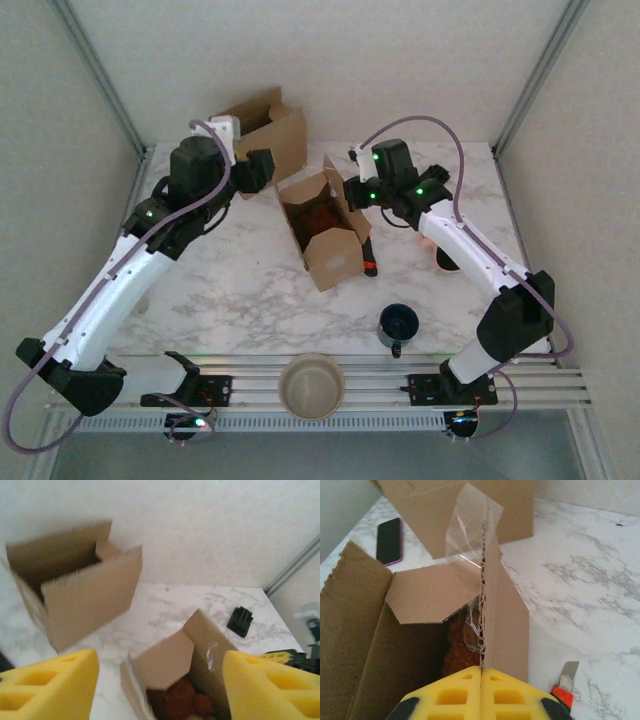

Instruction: Unpack the express box

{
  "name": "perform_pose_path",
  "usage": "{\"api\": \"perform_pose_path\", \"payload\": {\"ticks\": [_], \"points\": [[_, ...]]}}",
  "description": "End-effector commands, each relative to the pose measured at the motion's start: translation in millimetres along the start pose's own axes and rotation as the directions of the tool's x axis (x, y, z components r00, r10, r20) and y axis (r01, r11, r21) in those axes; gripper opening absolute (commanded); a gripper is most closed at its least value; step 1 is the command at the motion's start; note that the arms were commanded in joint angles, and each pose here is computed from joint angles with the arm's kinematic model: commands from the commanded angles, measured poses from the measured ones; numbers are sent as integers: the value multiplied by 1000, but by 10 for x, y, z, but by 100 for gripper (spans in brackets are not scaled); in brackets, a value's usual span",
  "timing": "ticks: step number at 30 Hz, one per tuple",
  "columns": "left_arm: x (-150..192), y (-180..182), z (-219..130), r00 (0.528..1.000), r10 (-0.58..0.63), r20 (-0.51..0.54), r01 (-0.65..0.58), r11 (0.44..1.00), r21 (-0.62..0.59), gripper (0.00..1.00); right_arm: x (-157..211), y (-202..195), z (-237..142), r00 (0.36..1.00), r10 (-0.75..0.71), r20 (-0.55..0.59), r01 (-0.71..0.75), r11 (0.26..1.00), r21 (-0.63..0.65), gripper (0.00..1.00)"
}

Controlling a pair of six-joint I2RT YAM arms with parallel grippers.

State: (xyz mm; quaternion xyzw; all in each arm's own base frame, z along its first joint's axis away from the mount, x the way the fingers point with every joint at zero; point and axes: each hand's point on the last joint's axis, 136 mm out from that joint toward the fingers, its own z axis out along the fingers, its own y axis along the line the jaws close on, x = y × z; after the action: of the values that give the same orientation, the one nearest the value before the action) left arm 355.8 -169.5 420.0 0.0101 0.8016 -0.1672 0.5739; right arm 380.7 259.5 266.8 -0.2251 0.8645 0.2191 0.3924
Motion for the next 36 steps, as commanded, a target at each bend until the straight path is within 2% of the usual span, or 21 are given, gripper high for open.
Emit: {"api": "perform_pose_path", "payload": {"ticks": [1,3,6,11,16,21,27,30,33,34,36], "points": [[167,-156,178,965,255,-52,-257,966,-28,57,-268,168,-282,994,-77,78,84,992,-91,0],[332,-296,282,926,367,-83,-370,929,-24,54,-267,185,-284,995,-71,72,80,989,-123,0],[647,-390,419,859,491,-143,-499,866,-25,61,-289,200,-289,996,-52,68,63,984,-167,0],[1127,-488,507,778,586,-227,-600,800,11,69,-298,235,-262,997,-42,57,53,977,-209,0],[1522,-368,646,704,630,-328,-671,741,-18,74,-308,261,-244,998,-36,55,48,972,-230,0],[1733,-208,797,686,624,-374,-696,713,-88,78,-303,274,-253,998,-34,56,47,969,-241,0],[1864,-1,1008,691,596,-410,-696,701,-153,77,-290,312,-295,998,-38,54,51,964,-260,0],[1846,104,1093,699,584,-412,-694,694,-193,72,-277,335,-323,998,-44,54,57,961,-270,0],[1786,148,1143,706,580,-406,-692,687,-223,60,-252,347,-329,998,-50,49,61,959,-276,0],[1761,132,1150,711,580,-397,-688,691,-222,54,-243,348,-331,998,-52,47,63,959,-278,0],[1723,112,1154,717,581,-385,-683,696,-221,24,-223,348,-328,998,-54,43,64,958,-280,0]]}}
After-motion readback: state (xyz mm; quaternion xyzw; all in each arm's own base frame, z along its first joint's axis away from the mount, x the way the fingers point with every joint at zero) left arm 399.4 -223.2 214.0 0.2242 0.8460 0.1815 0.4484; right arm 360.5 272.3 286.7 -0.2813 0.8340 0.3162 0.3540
